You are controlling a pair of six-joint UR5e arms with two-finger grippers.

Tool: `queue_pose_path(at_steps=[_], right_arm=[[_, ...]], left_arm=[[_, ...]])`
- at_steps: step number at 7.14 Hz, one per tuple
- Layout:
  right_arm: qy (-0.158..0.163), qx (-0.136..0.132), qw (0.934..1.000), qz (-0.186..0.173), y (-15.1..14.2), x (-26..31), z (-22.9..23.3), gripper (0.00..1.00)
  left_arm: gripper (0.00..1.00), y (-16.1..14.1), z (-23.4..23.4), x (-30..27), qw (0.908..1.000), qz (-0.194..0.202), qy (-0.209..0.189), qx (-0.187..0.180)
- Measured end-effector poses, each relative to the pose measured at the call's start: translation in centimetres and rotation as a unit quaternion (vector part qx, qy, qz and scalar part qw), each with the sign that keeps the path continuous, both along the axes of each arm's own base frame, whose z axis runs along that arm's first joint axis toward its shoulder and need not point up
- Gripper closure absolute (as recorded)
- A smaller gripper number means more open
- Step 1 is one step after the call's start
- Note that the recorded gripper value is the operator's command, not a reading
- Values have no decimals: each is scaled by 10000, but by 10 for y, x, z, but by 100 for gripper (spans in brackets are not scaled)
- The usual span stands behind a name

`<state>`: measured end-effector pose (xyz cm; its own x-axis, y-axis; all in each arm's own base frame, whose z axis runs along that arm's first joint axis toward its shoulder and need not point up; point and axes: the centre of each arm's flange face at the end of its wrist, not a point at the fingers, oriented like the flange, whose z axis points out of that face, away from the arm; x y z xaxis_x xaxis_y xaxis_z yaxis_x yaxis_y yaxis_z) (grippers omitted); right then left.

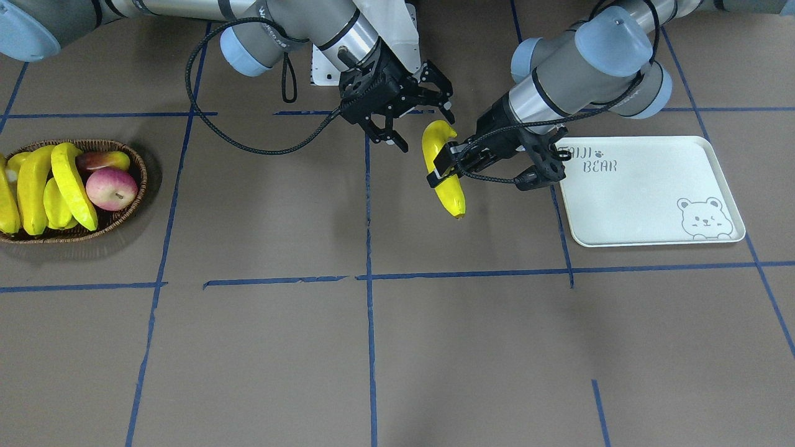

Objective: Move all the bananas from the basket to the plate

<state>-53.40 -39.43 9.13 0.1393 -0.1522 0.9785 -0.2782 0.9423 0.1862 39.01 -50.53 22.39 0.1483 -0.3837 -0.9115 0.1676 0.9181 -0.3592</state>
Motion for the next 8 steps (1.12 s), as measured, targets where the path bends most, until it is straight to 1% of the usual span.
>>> queue_pose_path(at_steps=[1,2,3,4,5,6,7,8], right_arm=[[67,-47,9999,-63,-5,6,10,1],[199,-134,9996,-117,-12,18,28,1],[417,-256,9987,-130,-16,29,47,1],[764,-432,9961,-123,-19,39,58,1],[1151,-569,9916,-128,-20,49,62,1],[1578,-581,9856,-167,-18,62,64,1],[1977,-497,9788,-219,-19,76,66,1],[2255,-415,9730,-280,-22,92,73,1]], left_arm=[[100,-3,19,-4,9998,-160,-139,-68],[100,-8,45,-13,9986,-388,-328,-163],[100,-13,75,-28,9966,-580,-532,-233],[100,-19,110,-52,9942,-715,-770,-233],[100,-21,149,-78,9915,-757,-1049,-139],[100,-17,195,-104,9877,-702,-1399,36],[100,-11,237,-131,9825,-617,-1747,199],[100,-5,274,-159,9768,-550,-2049,302]])
